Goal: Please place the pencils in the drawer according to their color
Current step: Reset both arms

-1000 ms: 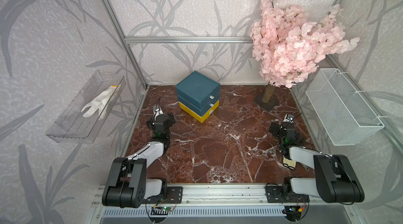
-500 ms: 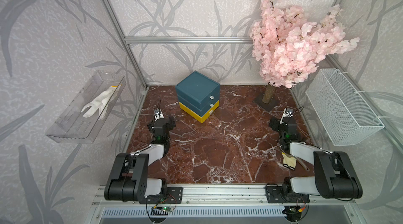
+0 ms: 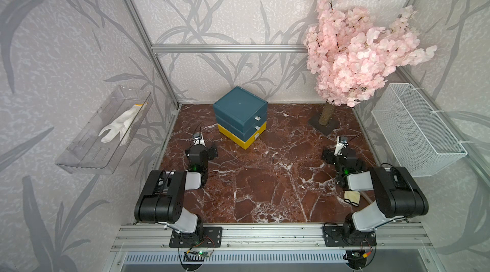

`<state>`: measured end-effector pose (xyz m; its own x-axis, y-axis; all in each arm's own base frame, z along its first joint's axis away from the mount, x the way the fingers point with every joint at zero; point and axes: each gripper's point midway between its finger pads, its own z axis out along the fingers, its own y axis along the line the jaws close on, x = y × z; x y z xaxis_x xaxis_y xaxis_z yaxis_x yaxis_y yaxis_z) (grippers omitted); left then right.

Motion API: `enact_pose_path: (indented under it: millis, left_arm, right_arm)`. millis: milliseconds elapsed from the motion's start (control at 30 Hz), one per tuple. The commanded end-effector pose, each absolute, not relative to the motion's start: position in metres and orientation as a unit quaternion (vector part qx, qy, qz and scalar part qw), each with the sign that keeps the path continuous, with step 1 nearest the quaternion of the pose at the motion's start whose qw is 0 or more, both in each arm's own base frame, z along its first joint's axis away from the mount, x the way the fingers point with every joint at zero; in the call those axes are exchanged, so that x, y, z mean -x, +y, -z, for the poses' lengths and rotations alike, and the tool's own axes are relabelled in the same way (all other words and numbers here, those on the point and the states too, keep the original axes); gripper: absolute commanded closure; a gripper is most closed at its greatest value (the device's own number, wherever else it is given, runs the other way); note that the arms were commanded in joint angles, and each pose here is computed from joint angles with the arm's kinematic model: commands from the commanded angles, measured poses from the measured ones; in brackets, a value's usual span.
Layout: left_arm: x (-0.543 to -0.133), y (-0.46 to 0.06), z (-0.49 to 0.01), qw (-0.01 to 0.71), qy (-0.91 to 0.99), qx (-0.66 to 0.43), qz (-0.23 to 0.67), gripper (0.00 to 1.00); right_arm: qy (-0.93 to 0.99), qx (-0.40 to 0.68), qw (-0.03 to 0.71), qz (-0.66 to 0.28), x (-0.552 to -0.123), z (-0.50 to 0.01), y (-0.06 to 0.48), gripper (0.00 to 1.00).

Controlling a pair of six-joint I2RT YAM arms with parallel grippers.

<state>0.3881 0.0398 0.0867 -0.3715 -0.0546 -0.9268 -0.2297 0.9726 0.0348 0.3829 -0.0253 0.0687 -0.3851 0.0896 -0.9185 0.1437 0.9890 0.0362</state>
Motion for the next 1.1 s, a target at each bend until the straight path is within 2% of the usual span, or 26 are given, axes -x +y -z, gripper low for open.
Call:
enact_pose_path:
  millis: [0,200,1067]
  left_arm:
    - [-0.393,0.042,-0.093,0.558,0.823,0.088,-0.062,0.00]
    - [-0.394,0.042,-0.094,0.560,0.822,0.089,-0.062,0.00]
    - [-0.394,0.043,-0.094,0.560,0.821,0.088,-0.064,0.00]
  right_arm:
    - [0.818,-0.066,0.571,0.012,-0.395,-0.088,-0.024,0.01]
    - [0.792,-0.099,0.600,0.053,-0.387,-0.094,-0.038,0.01]
    - [0.808,-0.057,0.585,0.024,-0.395,-0.090,-0.022,0.01]
